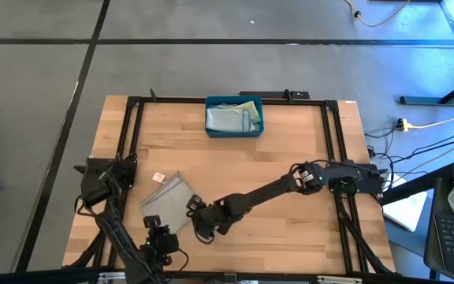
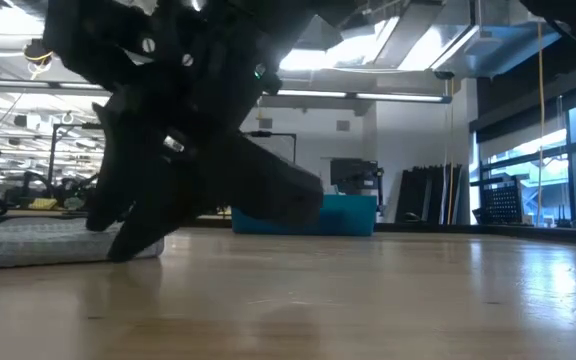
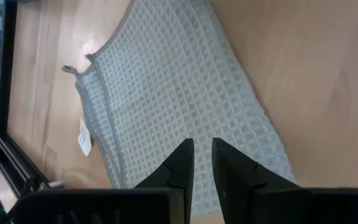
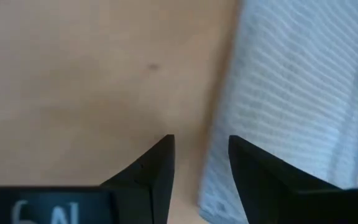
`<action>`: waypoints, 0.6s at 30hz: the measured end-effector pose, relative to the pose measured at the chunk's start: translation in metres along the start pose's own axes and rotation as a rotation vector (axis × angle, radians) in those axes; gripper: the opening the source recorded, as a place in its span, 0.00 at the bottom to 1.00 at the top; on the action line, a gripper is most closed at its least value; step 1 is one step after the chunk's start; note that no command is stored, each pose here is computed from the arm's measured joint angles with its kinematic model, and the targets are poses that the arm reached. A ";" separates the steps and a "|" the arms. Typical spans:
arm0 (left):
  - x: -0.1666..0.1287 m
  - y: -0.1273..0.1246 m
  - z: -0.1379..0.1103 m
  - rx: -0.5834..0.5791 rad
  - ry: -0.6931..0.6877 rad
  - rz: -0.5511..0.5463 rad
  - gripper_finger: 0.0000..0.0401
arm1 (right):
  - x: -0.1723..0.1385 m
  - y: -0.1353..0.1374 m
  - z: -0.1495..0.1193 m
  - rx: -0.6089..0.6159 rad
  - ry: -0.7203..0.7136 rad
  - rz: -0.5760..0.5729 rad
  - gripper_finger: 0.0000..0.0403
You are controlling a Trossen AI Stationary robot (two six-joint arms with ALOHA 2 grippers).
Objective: Fold microfiber towels
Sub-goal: Put the folded gray towel into the blue bin
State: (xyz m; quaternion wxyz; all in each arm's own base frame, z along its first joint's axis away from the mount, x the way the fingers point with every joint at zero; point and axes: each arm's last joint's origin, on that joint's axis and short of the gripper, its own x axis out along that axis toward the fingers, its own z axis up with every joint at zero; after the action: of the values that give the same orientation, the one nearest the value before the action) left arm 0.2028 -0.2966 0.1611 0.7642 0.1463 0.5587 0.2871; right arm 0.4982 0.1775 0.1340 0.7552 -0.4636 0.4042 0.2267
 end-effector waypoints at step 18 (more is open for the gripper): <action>0.008 -0.020 0.018 -0.119 0.004 -0.178 0.48 | 0.003 -0.018 -0.026 0.145 0.036 0.058 0.38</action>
State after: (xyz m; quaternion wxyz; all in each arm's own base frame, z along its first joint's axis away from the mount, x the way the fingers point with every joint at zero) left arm 0.2273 -0.3063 0.1503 0.7931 0.0498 0.5527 0.2511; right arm 0.5028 0.1458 0.1346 0.7726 -0.3996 0.4464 0.2101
